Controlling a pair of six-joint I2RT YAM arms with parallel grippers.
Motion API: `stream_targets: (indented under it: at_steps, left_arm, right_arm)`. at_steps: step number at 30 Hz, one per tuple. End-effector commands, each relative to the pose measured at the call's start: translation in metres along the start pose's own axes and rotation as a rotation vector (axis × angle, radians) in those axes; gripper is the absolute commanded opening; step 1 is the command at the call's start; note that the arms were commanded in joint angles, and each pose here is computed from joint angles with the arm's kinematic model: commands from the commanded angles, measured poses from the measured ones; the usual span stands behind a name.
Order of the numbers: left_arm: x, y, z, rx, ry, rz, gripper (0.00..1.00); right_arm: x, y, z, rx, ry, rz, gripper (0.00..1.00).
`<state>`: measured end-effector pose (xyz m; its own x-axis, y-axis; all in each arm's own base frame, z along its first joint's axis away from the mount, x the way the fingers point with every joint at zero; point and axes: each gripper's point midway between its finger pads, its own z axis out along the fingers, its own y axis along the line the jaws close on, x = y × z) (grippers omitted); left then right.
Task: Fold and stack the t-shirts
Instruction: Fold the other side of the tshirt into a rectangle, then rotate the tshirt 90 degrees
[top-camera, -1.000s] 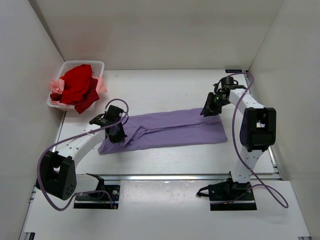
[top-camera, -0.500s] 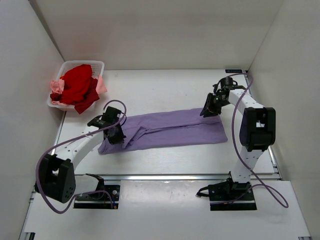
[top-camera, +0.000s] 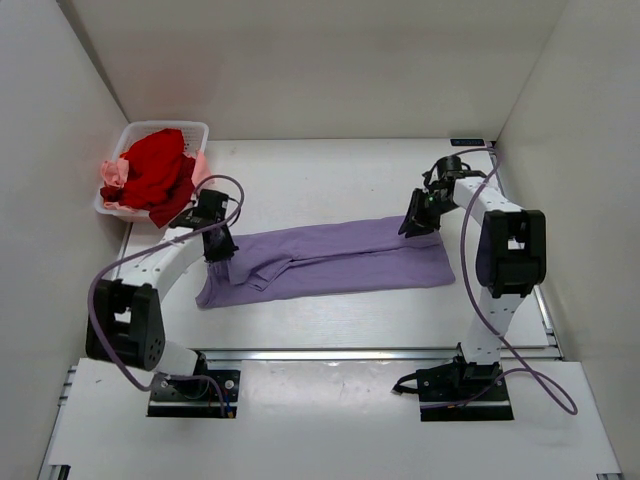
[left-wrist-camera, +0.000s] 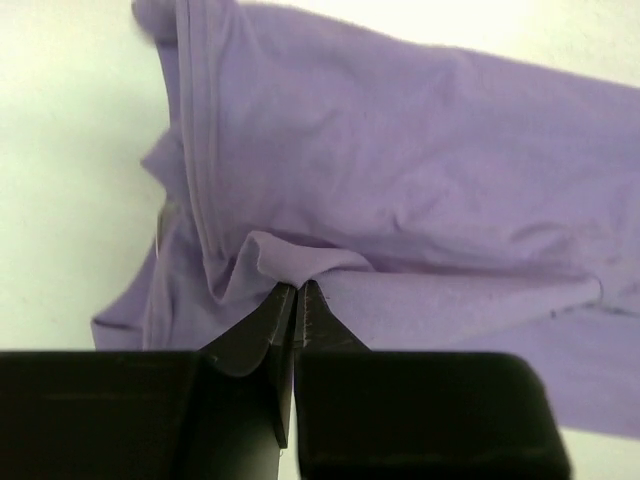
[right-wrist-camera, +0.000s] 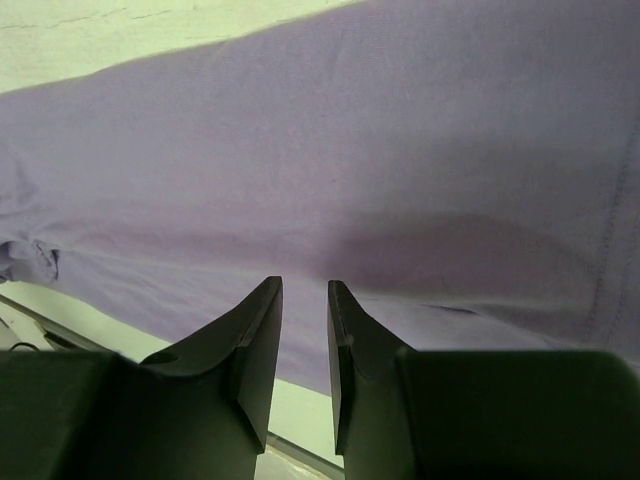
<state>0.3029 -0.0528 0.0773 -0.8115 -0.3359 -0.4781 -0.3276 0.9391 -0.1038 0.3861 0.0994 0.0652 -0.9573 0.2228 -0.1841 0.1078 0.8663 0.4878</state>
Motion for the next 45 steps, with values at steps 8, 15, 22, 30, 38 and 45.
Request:
stream_targets:
  at_steps: [8,15,22,30,38,45]
  left_arm:
    - [-0.063,0.009,0.031,-0.115,-0.126,0.019,0.23]
    - [-0.094,-0.006,0.000,-0.130,-0.250,0.017,0.29]
    - [-0.007,-0.044,-0.004,0.043,-0.124,0.004,0.26]
    - [0.032,-0.021,0.051,-0.095,0.029,0.003,0.18]
    - [-0.049,-0.090,0.080,-0.072,-0.020,0.004,0.14]
    - [-0.186,-0.193,0.104,0.046,-0.169,0.121,0.04]
  right_arm:
    - [-0.017,0.007,0.004,0.011,-0.018,-0.039,0.22]
    - [-0.023,0.002,0.002,0.067,-0.048,-0.080,0.24]
    - [-0.033,-0.013,0.019,0.144,-0.025,-0.076,0.26]
    - [-0.013,-0.041,0.043,0.300,0.036,0.021,0.06]
    - [0.050,-0.032,0.042,0.393,0.090,0.112,0.00]
    - [0.116,0.016,0.037,0.304,-0.037,0.125,0.00]
